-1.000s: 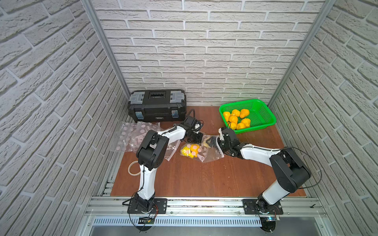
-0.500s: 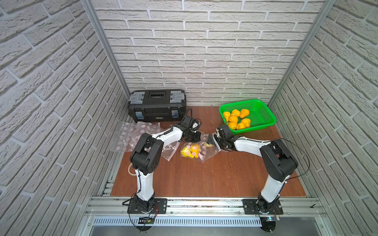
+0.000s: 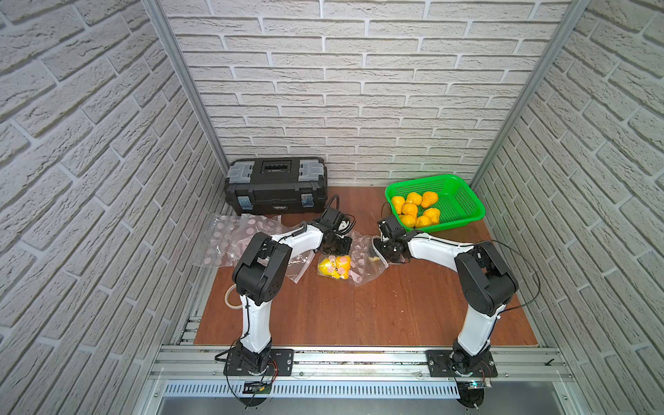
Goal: Open the zip-top bag and take out the pear
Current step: Pick up the pear from the zipper food storage bag.
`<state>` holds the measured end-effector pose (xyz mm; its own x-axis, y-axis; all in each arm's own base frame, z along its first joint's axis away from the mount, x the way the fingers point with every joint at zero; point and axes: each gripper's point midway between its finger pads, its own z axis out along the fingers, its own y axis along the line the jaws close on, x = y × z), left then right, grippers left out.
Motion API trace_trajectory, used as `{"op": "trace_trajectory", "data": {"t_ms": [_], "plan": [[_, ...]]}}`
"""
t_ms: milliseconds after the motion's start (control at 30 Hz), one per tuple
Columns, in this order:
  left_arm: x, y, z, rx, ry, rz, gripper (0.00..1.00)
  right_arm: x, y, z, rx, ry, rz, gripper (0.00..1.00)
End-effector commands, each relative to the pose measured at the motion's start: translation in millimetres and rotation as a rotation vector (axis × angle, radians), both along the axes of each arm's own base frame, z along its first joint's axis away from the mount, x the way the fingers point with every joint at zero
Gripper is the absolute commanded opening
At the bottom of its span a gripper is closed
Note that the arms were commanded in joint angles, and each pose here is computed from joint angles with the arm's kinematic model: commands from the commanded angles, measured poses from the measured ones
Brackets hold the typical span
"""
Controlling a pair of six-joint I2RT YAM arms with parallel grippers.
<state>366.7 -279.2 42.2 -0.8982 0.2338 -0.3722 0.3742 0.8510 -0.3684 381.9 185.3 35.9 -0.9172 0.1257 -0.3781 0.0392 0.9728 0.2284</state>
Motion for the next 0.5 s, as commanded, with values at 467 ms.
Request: {"op": "trace_trajectory", "data": {"t_ms": [467], "plan": [[-19.9, 42.0, -46.3, 0.2, 0.103, 0.025, 0.0, -0.5, -41.7, 22.3, -0.054, -0.024, 0.049, 0.79]]}}
